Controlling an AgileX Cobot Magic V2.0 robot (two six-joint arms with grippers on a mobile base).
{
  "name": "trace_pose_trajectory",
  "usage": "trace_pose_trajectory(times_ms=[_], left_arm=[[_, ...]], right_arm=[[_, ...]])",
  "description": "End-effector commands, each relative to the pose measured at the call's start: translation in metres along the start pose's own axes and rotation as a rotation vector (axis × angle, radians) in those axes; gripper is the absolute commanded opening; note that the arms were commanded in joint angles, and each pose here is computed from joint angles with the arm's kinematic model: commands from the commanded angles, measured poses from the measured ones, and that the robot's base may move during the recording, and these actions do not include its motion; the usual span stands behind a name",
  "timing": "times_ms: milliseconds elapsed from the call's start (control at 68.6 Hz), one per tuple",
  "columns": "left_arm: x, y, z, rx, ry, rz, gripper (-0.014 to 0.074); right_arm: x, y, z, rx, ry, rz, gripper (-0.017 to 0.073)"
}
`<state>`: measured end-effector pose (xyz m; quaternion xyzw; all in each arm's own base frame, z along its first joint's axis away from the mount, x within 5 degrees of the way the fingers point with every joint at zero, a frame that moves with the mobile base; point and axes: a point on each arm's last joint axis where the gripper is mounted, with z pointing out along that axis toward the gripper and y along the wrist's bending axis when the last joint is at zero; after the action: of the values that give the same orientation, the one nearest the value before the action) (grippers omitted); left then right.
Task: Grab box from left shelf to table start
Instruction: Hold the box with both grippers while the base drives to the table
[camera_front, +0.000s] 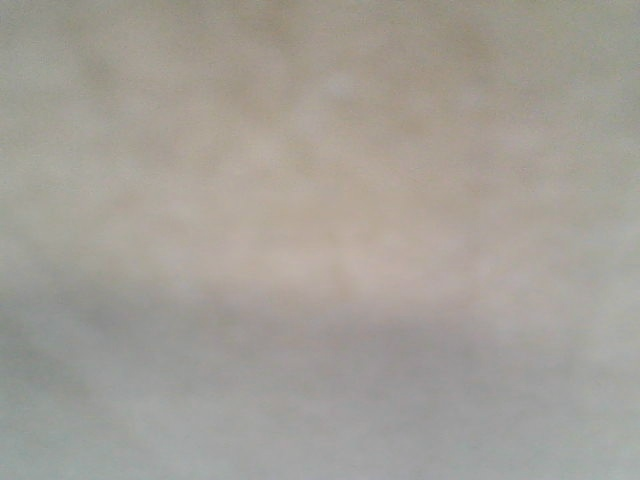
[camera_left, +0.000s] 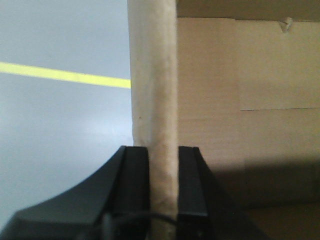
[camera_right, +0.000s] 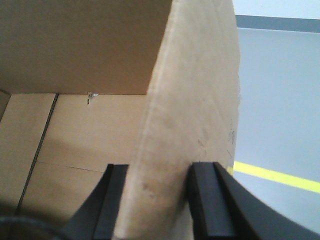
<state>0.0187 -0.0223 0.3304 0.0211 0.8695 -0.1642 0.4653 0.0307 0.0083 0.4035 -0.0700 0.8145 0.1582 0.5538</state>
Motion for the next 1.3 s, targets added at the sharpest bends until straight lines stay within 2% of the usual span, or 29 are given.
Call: trace_pose_trajectory(times_ms=[0,1284], left_arm=[[-0.0167,-0.0034,-0.0064,0.017,-0.138,0.012,-0.0092],[-0.0165,-0.0034,-0.0064,0.017,-0.136,0.012,-0.0092]], right_arm=[[-0.0235,0.0020,-0.0091,-0.009,-0.205,-0.022,0.0057],[-0.0230,0.0019,-0.0089,-0.009,-0.204,-0.022,0.0057]])
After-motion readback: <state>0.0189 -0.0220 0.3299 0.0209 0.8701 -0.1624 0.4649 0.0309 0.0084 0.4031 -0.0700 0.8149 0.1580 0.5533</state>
